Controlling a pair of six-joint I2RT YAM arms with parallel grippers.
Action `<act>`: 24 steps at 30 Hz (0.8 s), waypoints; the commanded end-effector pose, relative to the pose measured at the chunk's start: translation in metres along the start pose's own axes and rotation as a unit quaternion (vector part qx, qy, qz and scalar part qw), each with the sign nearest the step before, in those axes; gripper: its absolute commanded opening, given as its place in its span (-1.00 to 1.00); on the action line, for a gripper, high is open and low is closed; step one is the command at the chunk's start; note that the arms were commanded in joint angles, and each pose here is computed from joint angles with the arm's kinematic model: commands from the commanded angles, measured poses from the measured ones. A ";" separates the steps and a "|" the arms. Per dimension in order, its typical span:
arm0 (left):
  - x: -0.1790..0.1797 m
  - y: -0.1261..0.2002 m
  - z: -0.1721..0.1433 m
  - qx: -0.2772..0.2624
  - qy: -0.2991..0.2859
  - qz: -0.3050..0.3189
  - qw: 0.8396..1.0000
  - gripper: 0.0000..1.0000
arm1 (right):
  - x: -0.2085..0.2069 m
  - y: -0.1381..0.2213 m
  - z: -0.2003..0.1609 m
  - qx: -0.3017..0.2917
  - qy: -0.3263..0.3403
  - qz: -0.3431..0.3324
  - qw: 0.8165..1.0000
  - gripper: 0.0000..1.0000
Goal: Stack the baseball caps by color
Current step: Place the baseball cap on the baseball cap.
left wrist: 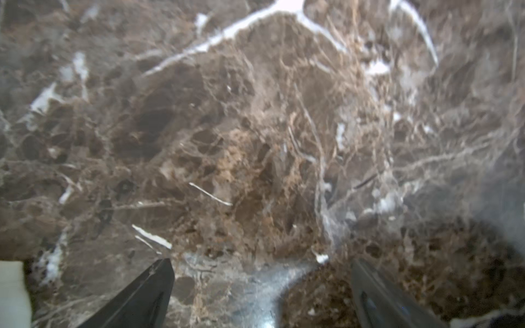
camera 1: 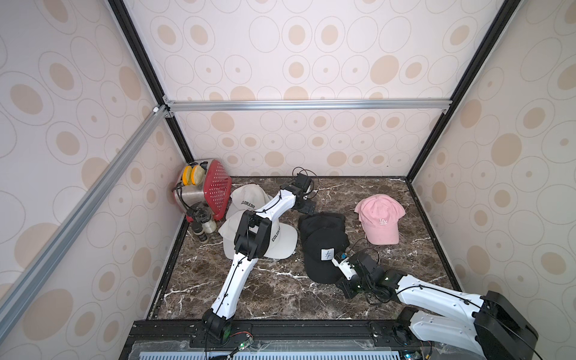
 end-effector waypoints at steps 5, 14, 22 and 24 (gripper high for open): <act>-0.010 -0.007 -0.016 0.035 -0.056 0.002 0.998 0.98 | 0.005 -0.007 -0.003 -0.010 0.048 0.004 0.999 -1.00; 0.002 -0.002 -0.010 0.026 -0.050 0.019 0.998 0.98 | 0.009 0.007 -0.036 0.033 0.012 -0.029 0.999 -1.00; -0.002 -0.003 -0.013 0.027 -0.049 0.007 0.998 0.98 | 0.010 -0.002 -0.036 0.039 0.047 -0.064 0.996 -1.00; -0.002 -0.002 -0.014 0.028 -0.051 0.007 0.998 0.98 | 0.017 -0.006 -0.039 0.048 0.071 -0.066 0.994 -1.00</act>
Point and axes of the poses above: each gripper's point midway between its finger pads, its own y axis back along the fingers, its own x axis along the line the jaws close on, z = x × y, the point moved 3 cm from there along y, back along the fingers, and after that the axes turned 8 degrees about -y, right-handed, at the moved point
